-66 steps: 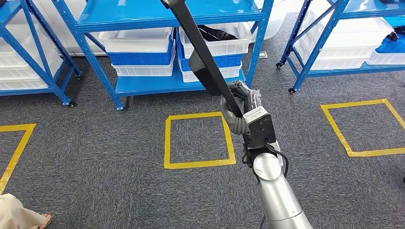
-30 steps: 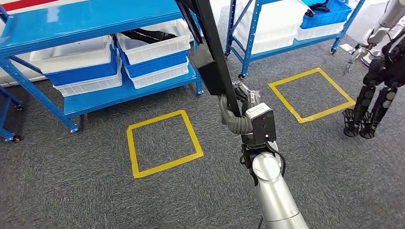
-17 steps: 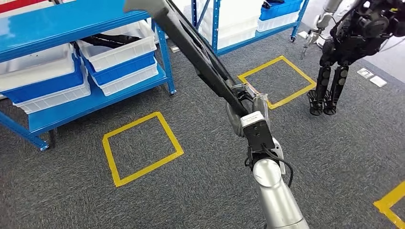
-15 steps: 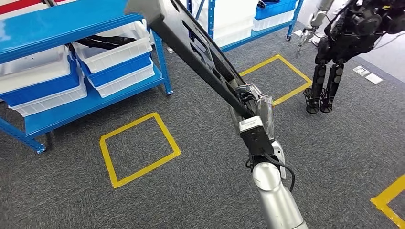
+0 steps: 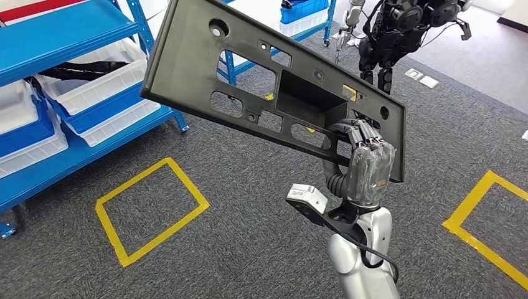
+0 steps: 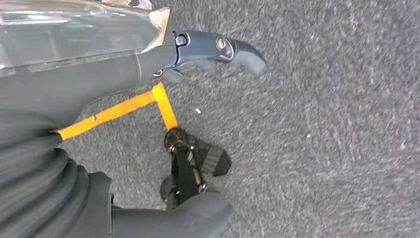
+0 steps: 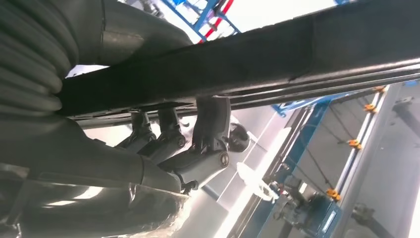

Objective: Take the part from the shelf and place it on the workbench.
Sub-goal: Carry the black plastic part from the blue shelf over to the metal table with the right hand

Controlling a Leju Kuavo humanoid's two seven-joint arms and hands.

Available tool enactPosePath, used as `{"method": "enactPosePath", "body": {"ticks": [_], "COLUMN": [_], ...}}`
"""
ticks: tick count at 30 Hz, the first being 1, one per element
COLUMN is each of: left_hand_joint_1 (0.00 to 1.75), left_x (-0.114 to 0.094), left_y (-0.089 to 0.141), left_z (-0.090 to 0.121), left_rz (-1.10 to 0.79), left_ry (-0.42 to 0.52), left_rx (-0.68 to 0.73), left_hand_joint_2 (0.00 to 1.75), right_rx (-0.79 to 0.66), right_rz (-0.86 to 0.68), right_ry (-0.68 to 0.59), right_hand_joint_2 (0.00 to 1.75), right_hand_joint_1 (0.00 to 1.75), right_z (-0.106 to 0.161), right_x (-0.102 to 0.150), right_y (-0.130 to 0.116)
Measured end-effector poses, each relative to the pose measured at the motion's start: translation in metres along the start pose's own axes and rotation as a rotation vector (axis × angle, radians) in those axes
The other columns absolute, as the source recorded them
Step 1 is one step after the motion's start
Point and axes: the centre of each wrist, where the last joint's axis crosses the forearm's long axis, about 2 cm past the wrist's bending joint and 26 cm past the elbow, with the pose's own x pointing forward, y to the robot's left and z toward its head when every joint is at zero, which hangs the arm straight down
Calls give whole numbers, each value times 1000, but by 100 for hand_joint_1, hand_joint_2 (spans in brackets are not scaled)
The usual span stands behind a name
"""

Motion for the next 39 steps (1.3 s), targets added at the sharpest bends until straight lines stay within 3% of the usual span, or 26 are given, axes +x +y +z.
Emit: {"method": "enactPosePath", "body": {"ticks": [8, 15, 29, 39], "left_hand_joint_1": [0, 0, 0, 0], "left_x": [2, 9, 9, 7], "left_y": [-7, -11, -7, -6], "left_z": [0, -3, -4, -2], "left_rz": [1, 14, 57, 59], "left_ry": [-4, -30, -53, -40], "left_rx": [-21, -34, -16, 3], "left_hand_joint_2": [175, 175, 175, 175], "right_rx": [-26, -36, -96, -89], "right_rz": [262, 314, 401, 486], "right_ry": [-74, -79, -125, -156], "right_hand_joint_2": [175, 175, 175, 175], "right_hand_joint_1": [175, 175, 175, 175], "right_z": [11, 11, -15, -9], "right_x": [-4, -4, 0, -20], "right_y": [-14, -19, -29, -40]}}
